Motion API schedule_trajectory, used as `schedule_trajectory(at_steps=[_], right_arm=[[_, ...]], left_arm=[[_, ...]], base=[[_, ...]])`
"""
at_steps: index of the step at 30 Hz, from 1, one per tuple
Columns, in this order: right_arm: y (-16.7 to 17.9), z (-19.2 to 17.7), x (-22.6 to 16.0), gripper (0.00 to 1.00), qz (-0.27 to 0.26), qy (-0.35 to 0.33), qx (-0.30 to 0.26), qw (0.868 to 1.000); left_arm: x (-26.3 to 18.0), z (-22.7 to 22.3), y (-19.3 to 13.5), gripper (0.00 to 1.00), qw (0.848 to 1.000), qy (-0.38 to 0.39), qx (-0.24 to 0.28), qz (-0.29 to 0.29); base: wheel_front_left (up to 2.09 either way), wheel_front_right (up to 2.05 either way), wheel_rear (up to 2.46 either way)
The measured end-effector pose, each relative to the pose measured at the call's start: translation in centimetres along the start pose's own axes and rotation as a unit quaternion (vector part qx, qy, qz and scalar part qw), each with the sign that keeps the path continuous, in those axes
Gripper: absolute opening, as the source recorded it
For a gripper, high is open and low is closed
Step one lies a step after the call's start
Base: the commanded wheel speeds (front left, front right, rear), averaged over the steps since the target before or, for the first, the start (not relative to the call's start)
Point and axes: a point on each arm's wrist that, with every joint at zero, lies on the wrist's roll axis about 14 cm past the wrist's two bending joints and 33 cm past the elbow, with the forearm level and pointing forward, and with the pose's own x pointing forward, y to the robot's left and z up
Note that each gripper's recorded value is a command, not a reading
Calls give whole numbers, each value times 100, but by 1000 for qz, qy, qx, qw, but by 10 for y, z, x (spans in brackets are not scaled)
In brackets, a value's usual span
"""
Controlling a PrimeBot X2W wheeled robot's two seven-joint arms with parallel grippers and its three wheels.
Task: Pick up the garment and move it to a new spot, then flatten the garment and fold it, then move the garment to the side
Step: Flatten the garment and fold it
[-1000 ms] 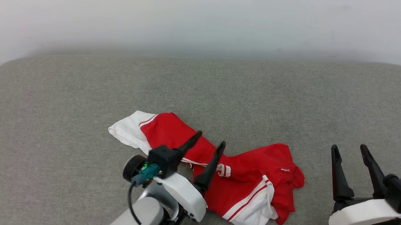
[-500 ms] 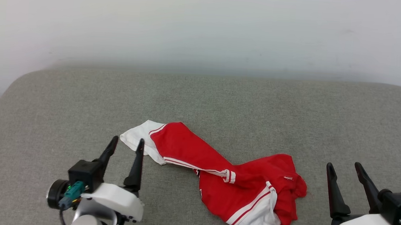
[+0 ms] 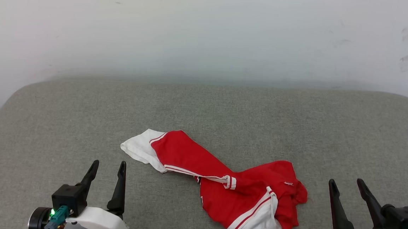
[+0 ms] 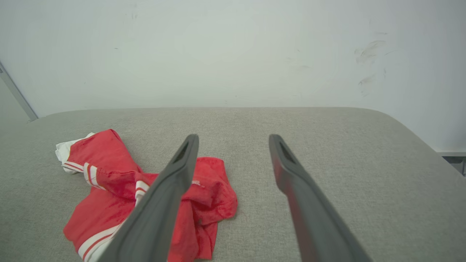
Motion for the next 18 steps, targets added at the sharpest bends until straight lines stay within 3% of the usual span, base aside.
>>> schedule_trajectory(at_steps=[12, 18], right_arm=[[4, -19, -1, 100, 6, 58, -7, 998], [39, -51, -2, 100, 72, 165, -12, 984]], left_arm=[[-1, -4, 1, 100, 1000, 5, 0, 0], [-2, 0, 2, 100, 1000, -2, -3, 4]], base=[[0, 0, 0], [0, 0, 0]])
